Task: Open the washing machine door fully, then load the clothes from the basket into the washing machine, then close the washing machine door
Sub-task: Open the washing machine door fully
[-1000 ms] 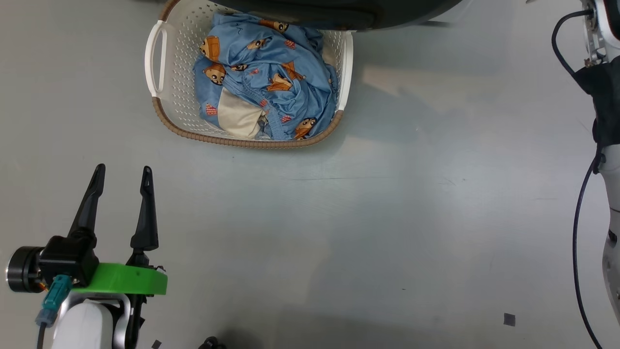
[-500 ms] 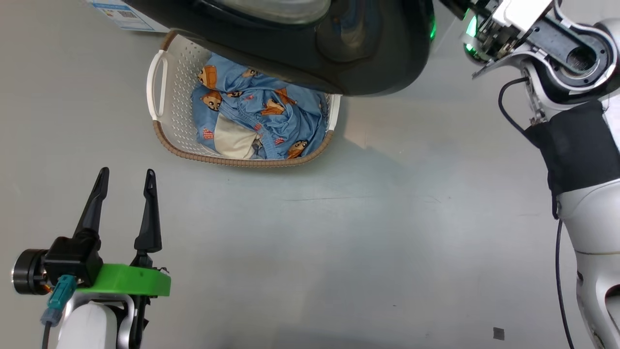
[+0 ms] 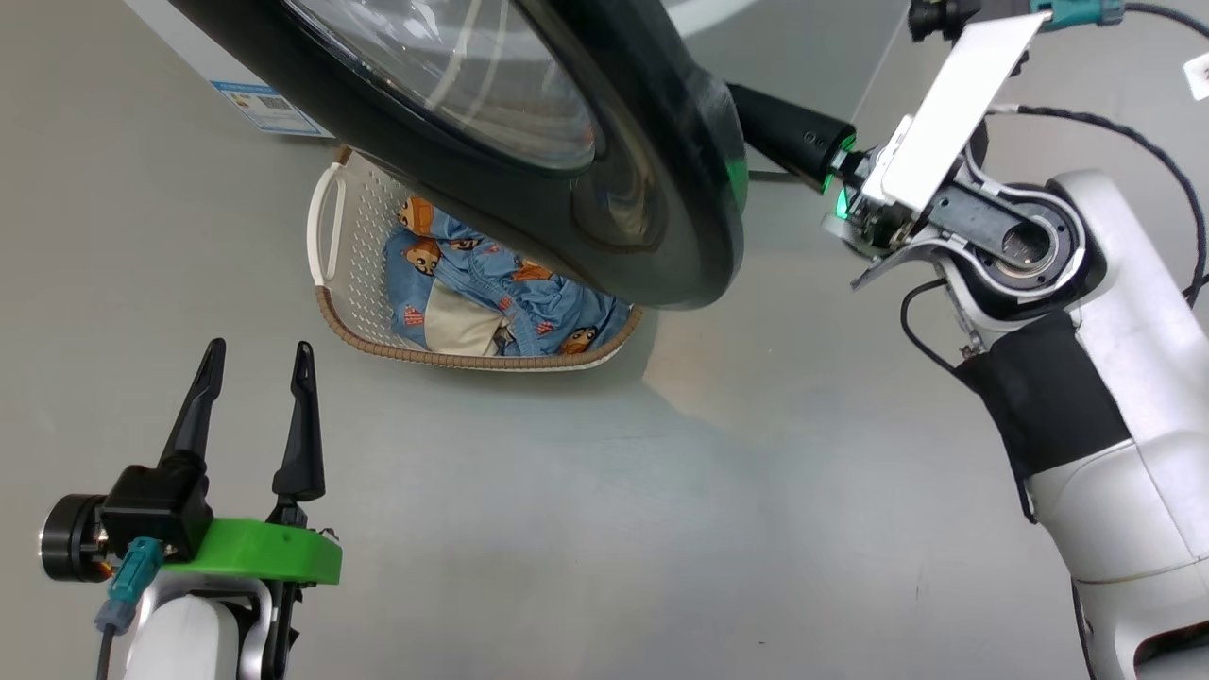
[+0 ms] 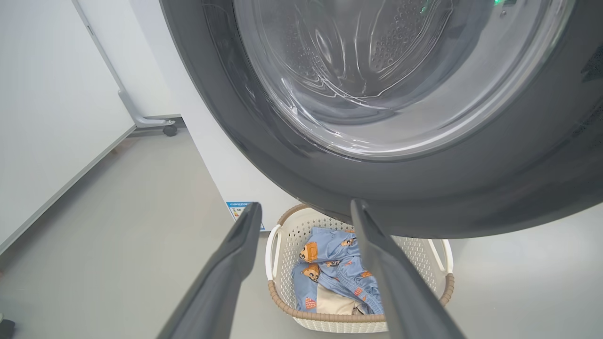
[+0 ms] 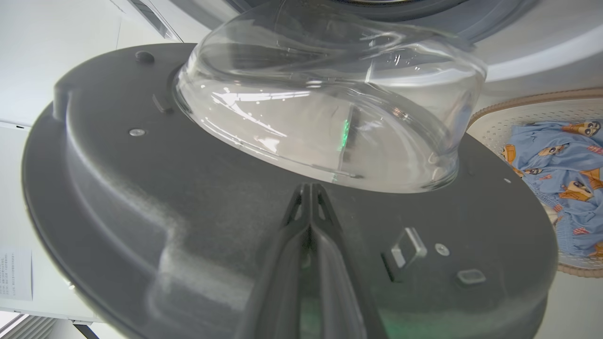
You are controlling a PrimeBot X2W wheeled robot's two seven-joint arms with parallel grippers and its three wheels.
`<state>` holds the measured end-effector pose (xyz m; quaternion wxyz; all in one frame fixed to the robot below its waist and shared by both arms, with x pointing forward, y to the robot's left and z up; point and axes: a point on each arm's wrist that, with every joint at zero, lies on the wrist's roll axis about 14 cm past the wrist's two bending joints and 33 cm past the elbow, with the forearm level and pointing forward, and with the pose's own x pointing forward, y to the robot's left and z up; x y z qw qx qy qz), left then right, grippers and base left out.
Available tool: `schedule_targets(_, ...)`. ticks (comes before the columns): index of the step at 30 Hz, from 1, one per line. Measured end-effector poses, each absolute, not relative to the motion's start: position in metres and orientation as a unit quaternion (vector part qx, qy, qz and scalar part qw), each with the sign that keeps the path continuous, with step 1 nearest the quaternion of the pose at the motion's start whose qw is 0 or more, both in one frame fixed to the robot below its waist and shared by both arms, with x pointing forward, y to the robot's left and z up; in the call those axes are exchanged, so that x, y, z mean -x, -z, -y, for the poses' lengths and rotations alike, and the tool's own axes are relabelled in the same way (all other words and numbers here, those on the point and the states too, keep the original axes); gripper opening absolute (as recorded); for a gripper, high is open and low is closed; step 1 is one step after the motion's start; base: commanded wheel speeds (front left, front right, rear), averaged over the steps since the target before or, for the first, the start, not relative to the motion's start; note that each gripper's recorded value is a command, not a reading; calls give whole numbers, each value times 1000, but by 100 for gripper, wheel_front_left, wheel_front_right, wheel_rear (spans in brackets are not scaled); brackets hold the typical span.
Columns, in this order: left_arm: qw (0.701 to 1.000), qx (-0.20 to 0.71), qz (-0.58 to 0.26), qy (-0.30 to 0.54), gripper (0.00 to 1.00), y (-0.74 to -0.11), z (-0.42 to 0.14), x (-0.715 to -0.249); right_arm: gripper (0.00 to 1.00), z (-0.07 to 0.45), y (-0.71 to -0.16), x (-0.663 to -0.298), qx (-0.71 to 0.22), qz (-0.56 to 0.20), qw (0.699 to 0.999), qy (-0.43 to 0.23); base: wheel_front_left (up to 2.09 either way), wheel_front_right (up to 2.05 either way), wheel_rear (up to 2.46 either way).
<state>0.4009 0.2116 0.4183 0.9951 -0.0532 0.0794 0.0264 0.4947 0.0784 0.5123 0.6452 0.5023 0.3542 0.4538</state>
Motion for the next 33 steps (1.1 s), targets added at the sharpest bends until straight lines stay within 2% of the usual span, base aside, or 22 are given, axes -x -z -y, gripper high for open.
schedule_targets(17,997,62,-37,-29,100,-453,-211,-382,0,-103,-530,-425,-479,-380,622,-488,0,0,0)
schedule_targets(33,994,99,-9,-37,100,-473,-209,-357,0,-123,-539,-376,-454,-398,608,-516,0,0,0)
